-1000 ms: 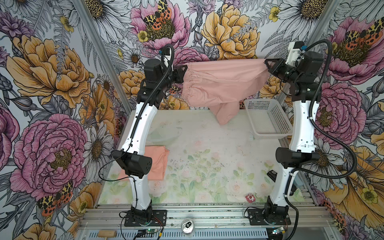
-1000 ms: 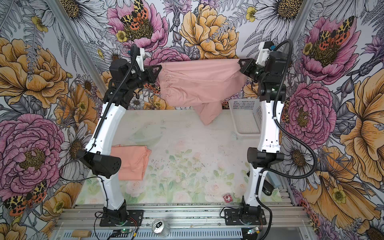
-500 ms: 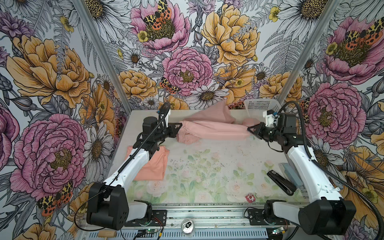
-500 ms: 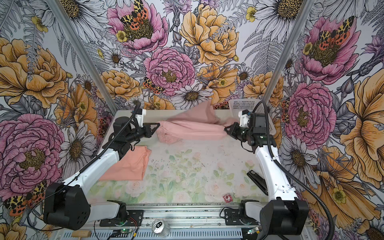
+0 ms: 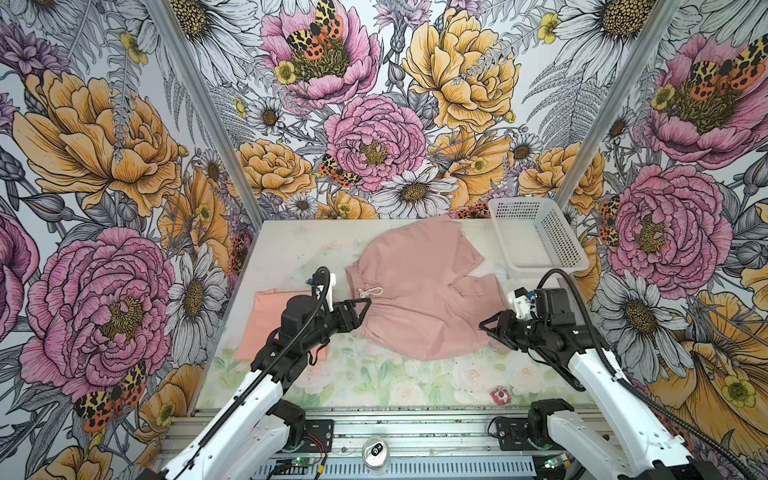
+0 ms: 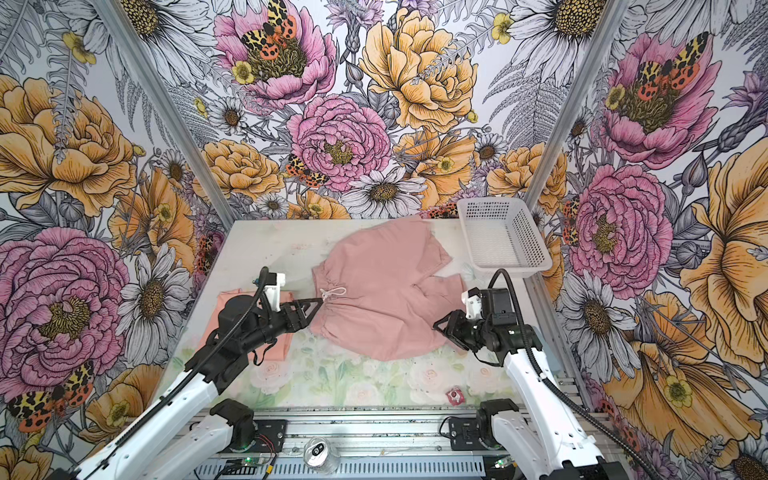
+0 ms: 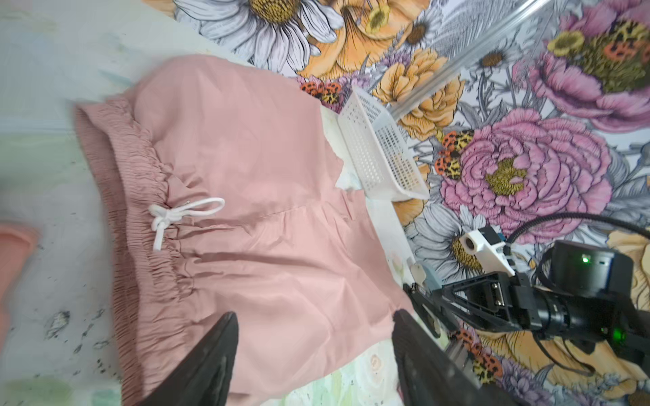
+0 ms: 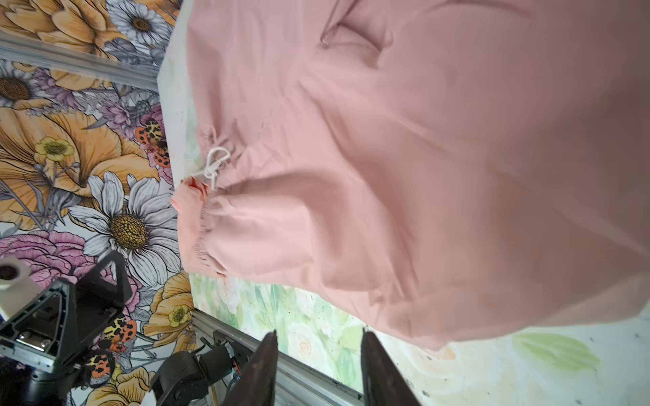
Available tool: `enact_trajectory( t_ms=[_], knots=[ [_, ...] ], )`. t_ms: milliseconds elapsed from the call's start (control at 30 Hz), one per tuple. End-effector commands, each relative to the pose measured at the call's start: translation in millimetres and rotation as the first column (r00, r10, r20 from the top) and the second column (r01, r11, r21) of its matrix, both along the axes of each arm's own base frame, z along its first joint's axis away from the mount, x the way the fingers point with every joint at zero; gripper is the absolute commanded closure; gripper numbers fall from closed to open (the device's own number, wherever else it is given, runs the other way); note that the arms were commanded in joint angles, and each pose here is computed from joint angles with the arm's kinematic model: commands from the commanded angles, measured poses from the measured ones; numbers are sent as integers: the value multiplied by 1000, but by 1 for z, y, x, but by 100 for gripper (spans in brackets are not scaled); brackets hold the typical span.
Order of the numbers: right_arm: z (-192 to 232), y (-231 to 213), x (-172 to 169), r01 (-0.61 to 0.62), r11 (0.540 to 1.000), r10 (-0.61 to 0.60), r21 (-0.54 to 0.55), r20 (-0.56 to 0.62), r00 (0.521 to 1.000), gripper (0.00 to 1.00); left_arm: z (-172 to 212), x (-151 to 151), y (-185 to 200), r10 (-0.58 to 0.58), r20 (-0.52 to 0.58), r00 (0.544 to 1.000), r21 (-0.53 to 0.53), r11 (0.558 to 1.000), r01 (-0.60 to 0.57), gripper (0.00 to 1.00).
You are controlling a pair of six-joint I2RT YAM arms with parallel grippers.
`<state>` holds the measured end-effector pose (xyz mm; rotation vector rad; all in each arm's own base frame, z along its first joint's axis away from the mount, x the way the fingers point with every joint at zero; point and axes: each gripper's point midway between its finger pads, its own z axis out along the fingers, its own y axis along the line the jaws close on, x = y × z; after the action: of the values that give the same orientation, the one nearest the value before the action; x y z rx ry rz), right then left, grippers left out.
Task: Fold and stack the mixed laundry pile
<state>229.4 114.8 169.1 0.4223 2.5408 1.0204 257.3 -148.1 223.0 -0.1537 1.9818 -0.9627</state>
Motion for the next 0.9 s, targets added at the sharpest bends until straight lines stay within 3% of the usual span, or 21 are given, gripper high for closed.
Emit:
enact_trajectory(
  t_ms=[0,133,267,600,733,867],
  knots=[
    [17,-3,22,-17,997,21,-72,58,998,59,-34,9,35,183,-120,976,36,983,-180,27],
    [12,-8,52,-41,983,55,-178,77,996,55,-50,26,35,197,-205,959,42,980,-193,27],
    [-22,-10,68,-46,971,50,-234,10,999,52,-72,37,19,169,-310,936,106,984,-142,28],
    [-116,-44,24,-18,916,-85,-400,-239,967,48,-150,16,1,177,-542,821,216,974,-68,31],
    [-123,-48,19,-20,908,-97,-418,-257,962,48,-170,5,1,192,-594,782,251,967,-46,33],
    [-120,-47,23,-16,910,-96,-414,-248,964,48,-179,0,-2,189,-609,770,271,962,-22,37]
  ],
)
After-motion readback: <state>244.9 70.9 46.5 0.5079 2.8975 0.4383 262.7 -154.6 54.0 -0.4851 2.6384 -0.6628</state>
